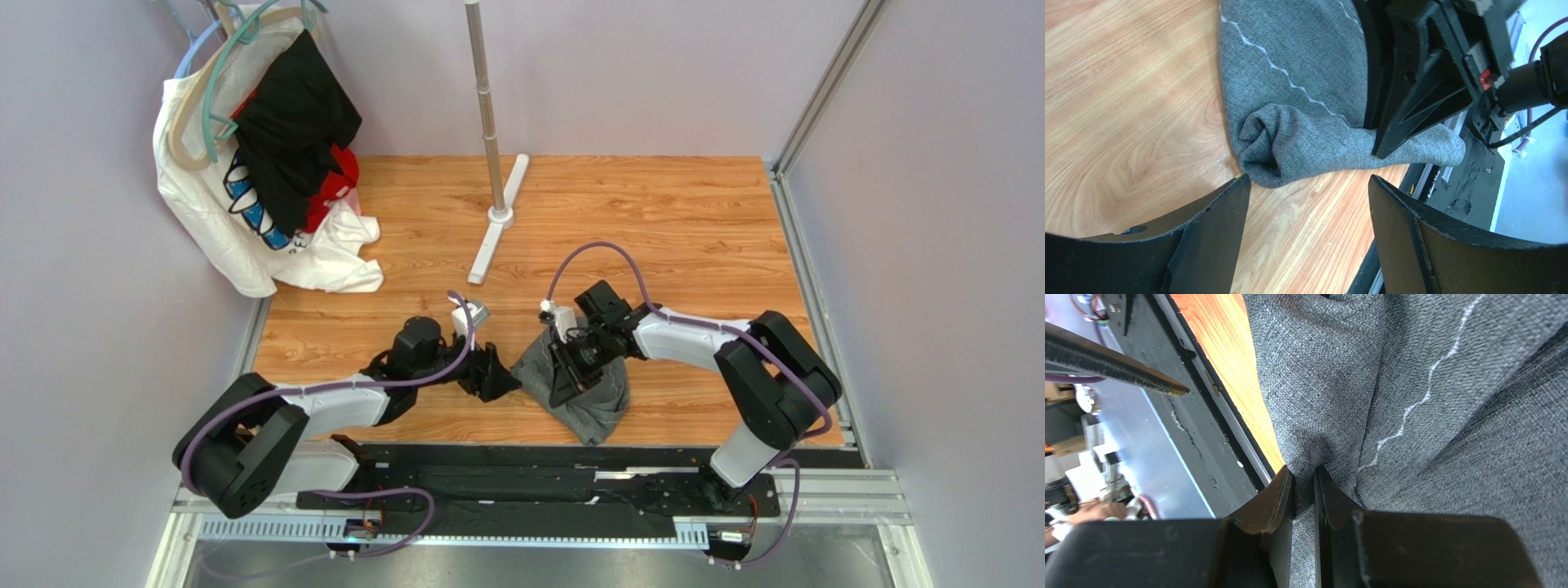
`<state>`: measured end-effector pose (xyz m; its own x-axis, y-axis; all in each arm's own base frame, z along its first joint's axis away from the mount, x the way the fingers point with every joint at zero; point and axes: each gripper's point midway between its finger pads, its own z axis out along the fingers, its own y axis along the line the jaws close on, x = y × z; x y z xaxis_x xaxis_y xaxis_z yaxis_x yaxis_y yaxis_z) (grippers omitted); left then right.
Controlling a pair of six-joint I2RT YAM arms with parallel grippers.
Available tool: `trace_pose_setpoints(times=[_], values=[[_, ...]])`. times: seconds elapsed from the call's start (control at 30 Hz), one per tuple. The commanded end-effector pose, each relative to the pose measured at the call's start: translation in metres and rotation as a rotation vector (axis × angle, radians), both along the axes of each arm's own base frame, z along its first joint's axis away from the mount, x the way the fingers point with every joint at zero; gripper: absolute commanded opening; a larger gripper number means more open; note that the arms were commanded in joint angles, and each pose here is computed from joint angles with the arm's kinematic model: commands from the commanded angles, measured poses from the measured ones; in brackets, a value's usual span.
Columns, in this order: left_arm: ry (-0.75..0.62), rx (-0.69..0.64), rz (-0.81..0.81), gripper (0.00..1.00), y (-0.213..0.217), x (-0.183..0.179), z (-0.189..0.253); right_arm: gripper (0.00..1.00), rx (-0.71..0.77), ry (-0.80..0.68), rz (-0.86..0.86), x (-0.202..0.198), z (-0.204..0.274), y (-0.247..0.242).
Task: Fold the napkin, place the utensils inside, and roll it up
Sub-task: Roll the napkin with the utensil
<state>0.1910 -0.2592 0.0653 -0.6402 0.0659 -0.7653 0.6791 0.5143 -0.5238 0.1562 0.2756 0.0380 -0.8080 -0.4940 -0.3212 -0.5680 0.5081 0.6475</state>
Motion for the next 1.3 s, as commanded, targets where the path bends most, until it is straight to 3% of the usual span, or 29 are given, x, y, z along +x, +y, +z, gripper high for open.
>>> trace_pose_setpoints(times=[0.0,0.4,0.7,0.73,0.8,0.83,0.93,0.97,1.07,1.13,1.27], values=[[-0.117,-0.075,-0.055,0.78,-0.019,0.012,0.028,0.0,0.059,0.004,0.018,0.009,-0.003,0.005],[-0.097,-0.069,-0.088,0.67,-0.031,0.014,0.014,0.0,0.065,0.038,-0.026,0.016,-0.013,-0.003],[-0.05,-0.071,-0.108,0.28,-0.043,0.016,0.003,0.0,0.045,0.044,-0.044,0.02,-0.019,-0.005],[-0.043,-0.069,-0.101,0.15,-0.044,0.018,0.002,0.0,0.044,0.042,-0.047,0.021,-0.018,-0.005],[-0.013,-0.058,-0.097,0.05,-0.044,0.018,-0.005,0.01,0.036,0.04,-0.056,0.022,-0.018,-0.005],[-0.005,-0.056,-0.094,0.0,-0.045,0.019,-0.006,0.03,0.034,0.04,-0.06,0.022,-0.018,-0.005],[0.041,-0.038,-0.086,0.0,-0.045,0.019,-0.012,0.23,0.028,0.037,-0.078,0.023,-0.015,-0.006],[0.069,-0.018,-0.081,0.0,-0.044,0.017,-0.018,0.35,0.034,0.028,-0.083,0.024,-0.01,-0.006],[0.111,0.027,-0.065,0.0,-0.041,0.018,-0.024,0.52,0.015,0.013,-0.108,0.025,-0.004,-0.009],[0.121,0.038,-0.061,0.0,-0.041,0.019,-0.023,0.59,0.011,-0.026,-0.129,0.03,0.005,-0.011],[0.173,0.077,-0.068,0.0,-0.041,0.018,-0.027,0.63,-0.032,-0.11,-0.216,0.042,0.025,-0.021]])
